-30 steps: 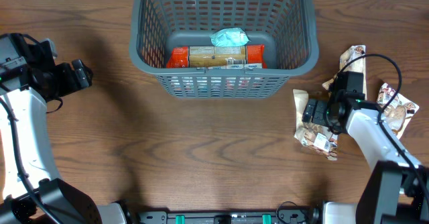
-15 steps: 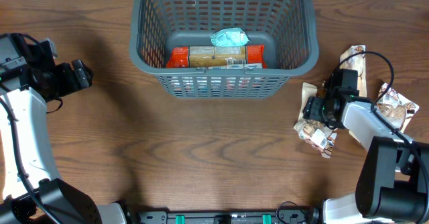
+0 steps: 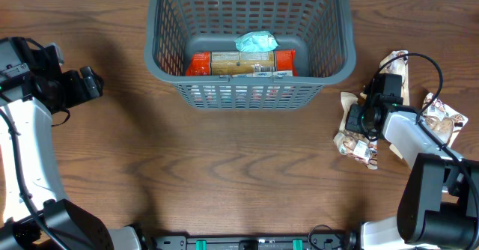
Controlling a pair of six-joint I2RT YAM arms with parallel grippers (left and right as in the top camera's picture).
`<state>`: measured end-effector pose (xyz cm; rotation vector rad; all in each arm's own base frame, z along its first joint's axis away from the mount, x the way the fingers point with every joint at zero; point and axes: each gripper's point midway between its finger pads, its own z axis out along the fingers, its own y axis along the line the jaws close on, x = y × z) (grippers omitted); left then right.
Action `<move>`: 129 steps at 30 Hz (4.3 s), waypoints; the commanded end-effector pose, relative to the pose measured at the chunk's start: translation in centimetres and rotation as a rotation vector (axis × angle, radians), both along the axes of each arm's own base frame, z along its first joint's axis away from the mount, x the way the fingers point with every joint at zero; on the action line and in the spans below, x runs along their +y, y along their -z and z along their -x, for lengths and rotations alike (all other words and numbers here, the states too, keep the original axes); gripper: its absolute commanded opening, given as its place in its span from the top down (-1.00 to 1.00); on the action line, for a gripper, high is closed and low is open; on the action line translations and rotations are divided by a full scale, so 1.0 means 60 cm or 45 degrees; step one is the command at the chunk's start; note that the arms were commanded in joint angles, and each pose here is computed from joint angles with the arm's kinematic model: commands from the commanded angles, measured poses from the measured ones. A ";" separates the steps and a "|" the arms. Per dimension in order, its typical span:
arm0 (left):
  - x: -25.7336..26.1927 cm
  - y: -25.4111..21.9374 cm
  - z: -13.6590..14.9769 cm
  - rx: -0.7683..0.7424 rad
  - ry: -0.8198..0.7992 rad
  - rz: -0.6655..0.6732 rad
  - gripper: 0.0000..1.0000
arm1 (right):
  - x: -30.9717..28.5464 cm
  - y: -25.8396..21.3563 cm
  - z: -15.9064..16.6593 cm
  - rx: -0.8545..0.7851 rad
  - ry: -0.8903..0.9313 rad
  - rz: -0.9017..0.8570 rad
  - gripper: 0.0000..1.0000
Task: Pack container
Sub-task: 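Carry the Pantree bag into the basket and open the right gripper, then move the right gripper back to the remaining Pantree bags and grasp one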
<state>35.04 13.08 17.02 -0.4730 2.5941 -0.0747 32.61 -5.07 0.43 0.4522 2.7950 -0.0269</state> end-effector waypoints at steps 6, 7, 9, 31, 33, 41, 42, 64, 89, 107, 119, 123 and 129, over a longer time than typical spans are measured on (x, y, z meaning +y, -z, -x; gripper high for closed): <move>-0.002 -0.004 0.000 -0.008 0.004 -0.001 -0.97 | 0.017 0.005 0.020 0.037 -0.014 -0.071 0.97; -0.002 -0.004 0.000 -0.007 0.007 -0.002 -0.97 | 0.017 -0.003 0.018 0.020 -0.014 -0.068 0.98; -0.002 -0.004 0.000 -0.008 0.007 -0.002 -0.97 | 0.016 -0.022 0.013 -0.023 -0.015 -0.061 0.97; -0.002 -0.004 0.000 -0.007 0.028 -0.014 -0.97 | 0.010 -0.433 -0.044 -0.728 -0.216 0.224 0.97; -0.002 -0.004 0.000 -0.007 0.028 -0.014 -0.97 | 0.033 -0.486 -0.054 -0.804 -0.345 0.279 0.97; -0.002 -0.004 0.000 -0.007 0.028 -0.014 -0.97 | 0.172 -0.659 -0.065 -1.119 -0.977 0.514 0.99; -0.002 -0.004 0.000 -0.007 0.028 -0.014 -0.97 | 0.197 -0.665 -0.063 -1.145 -1.095 0.532 0.98; -0.003 -0.003 0.001 -0.004 0.028 -0.012 -0.97 | 0.446 -0.430 -0.153 -1.004 -2.100 0.358 0.98; -0.003 -0.003 0.001 -0.003 0.028 -0.012 -0.97 | 0.351 -0.685 -0.122 -1.245 -1.472 0.225 -0.60; -0.003 -0.003 0.001 -0.003 0.028 -0.012 -0.97 | -0.162 -0.548 0.002 -0.465 0.309 0.436 -0.99; -0.003 -0.003 0.001 -0.004 0.028 -0.012 -0.97 | -0.251 -0.284 0.042 -0.166 0.647 0.128 -0.99; -0.003 -0.003 0.001 -0.004 0.028 -0.011 -0.97 | -0.251 -0.218 0.046 -0.118 0.606 0.132 -0.99; -0.005 -0.002 0.002 0.001 0.031 -0.009 -0.97 | -0.257 -0.165 0.036 -0.140 0.535 0.169 -0.98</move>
